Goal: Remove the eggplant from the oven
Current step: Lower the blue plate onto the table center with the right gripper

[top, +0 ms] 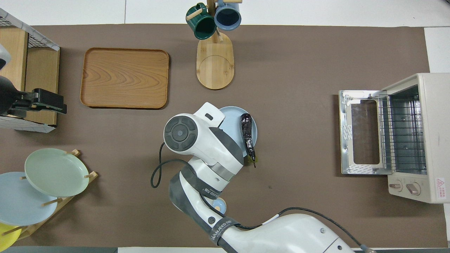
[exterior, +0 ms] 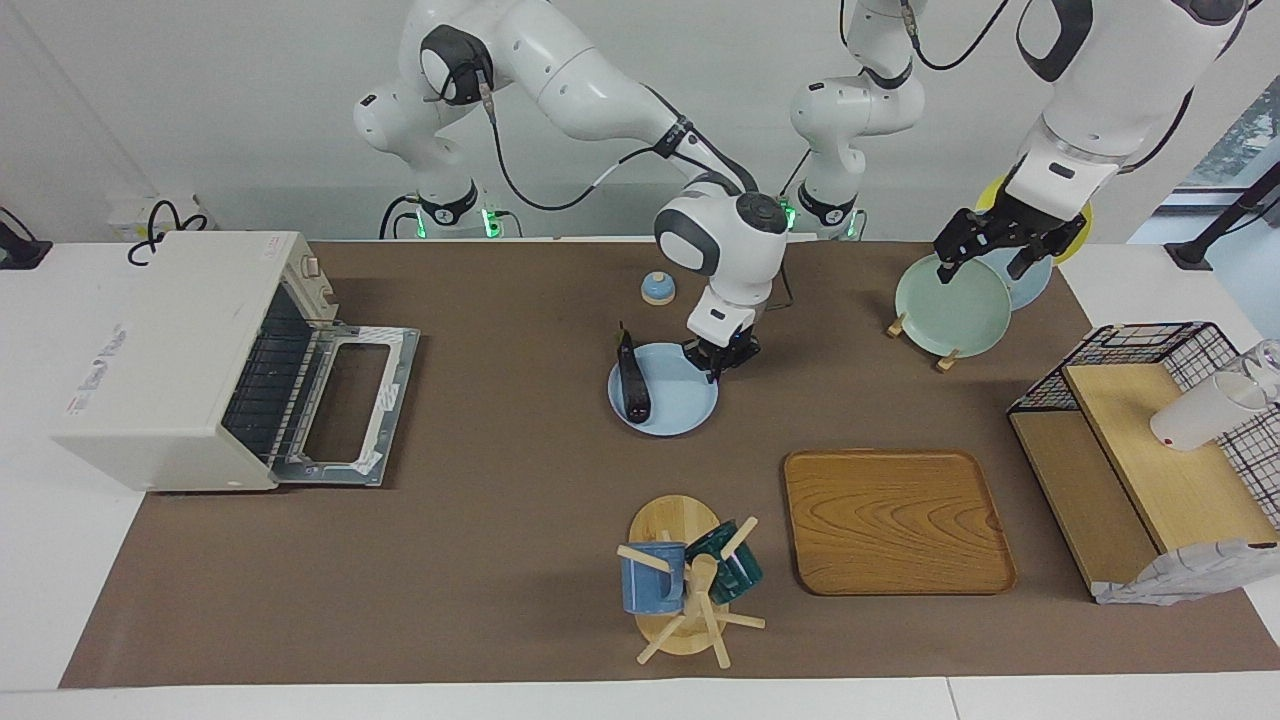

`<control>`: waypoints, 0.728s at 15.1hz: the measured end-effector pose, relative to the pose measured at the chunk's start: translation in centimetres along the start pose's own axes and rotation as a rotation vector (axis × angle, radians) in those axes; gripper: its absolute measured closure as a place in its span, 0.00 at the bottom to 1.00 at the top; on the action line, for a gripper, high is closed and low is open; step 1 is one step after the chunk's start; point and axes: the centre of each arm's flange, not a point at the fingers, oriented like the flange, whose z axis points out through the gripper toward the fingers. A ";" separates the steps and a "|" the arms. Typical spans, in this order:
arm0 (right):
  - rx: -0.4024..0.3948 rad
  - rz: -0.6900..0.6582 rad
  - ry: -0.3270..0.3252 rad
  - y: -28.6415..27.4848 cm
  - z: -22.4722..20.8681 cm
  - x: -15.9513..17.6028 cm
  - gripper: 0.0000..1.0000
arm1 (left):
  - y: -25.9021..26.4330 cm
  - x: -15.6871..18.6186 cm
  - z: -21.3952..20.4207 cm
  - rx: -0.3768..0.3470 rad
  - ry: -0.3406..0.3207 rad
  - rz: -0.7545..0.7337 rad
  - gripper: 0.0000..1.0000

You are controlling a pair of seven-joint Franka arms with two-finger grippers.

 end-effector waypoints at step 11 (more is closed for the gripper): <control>-0.039 0.077 -0.012 6.5 -7.5 4.7 0.59 | 0.8 0.2 0.6 -0.001 0.010 0.015 0.00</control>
